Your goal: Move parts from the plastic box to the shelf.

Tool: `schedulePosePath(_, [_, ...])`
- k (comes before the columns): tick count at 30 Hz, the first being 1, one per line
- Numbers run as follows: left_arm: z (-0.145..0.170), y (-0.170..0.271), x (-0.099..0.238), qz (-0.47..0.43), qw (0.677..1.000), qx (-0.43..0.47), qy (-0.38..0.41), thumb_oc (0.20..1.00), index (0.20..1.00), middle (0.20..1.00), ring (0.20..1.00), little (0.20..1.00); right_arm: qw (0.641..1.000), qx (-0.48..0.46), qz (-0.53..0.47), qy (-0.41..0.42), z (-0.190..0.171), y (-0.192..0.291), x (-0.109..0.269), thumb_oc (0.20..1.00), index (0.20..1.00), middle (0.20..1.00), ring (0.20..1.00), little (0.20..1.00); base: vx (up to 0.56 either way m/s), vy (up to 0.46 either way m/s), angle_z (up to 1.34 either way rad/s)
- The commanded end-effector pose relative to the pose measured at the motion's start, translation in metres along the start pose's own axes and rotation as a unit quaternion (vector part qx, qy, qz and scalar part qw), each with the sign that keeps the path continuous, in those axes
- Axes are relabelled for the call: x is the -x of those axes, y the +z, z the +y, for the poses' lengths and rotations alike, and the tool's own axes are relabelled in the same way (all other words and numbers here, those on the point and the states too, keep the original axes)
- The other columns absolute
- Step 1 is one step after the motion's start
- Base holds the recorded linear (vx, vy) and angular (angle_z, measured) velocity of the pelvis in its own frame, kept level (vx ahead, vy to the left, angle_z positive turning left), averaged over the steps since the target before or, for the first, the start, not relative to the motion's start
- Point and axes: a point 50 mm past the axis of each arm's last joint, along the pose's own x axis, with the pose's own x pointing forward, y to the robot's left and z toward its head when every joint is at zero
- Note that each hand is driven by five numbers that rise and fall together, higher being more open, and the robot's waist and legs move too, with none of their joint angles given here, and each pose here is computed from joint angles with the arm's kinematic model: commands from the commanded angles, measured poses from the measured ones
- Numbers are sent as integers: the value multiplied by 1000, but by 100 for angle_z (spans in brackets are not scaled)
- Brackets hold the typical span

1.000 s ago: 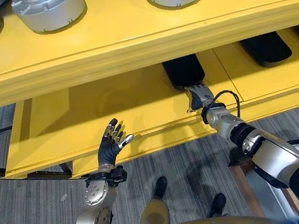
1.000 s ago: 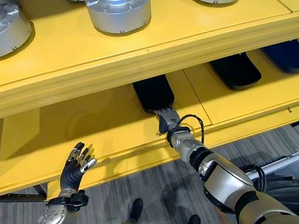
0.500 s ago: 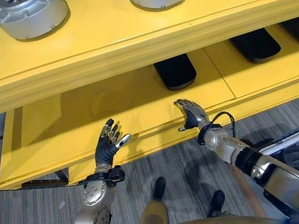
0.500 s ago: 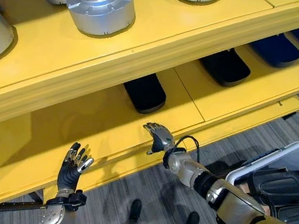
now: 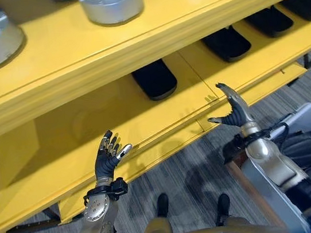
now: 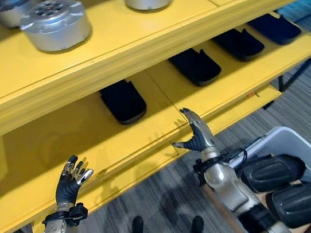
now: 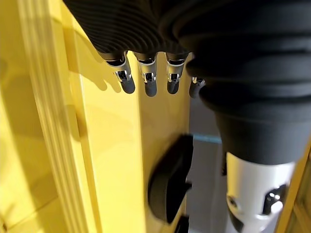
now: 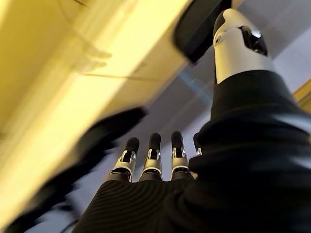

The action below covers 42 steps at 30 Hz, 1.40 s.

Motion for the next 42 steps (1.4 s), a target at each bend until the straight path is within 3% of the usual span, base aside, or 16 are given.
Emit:
schedulePosePath(1, [3,14,-3,-41,999,-29,-8,1000,1000,1000,1000,1000,995,-43,-89,-22,-12,30,-18,1000,1000,1000,1000,1000,-44,-17,-39])
schedulePosePath(7, [0,15,-4,-47,999,-26,-11,1000,1000,1000,1000,1000,988,-109,-107,-35,-22,39,-10,1000,1000,1000,1000,1000,-31,-28,-34])
schedulePosePath(10, [-2,15,-4,-48,999,-21,-14,1000,1000,1000,1000,1000,975,-200,-91,-30,-22,37,-3,1000,1000,1000,1000,1000,7,-64,-36])
schedulePosePath(13, [-6,19,-6,-57,998,-15,-25,1000,1000,1000,1000,1000,984,-154,-80,-35,-24,29,-3,1000,1000,1000,1000,1000,5,-77,-35])
schedulePosePath(29, [-30,22,-17,-74,996,22,-48,1000,1000,1000,1000,1000,982,-157,-86,-53,-31,28,-7,1000,1000,1000,1000,1000,-19,-144,-13])
schedulePosePath(35, [-24,18,-10,-66,996,25,-48,1000,1000,1000,1000,1000,989,-128,-79,-18,-24,22,-3,1000,1000,1000,1000,1000,97,-133,-22])
schedulePosePath(42, [-18,19,-5,-69,996,12,-47,1000,1000,1000,1000,1000,984,-160,-68,22,-5,23,-4,1000,1000,1000,1000,1000,65,20,-52])
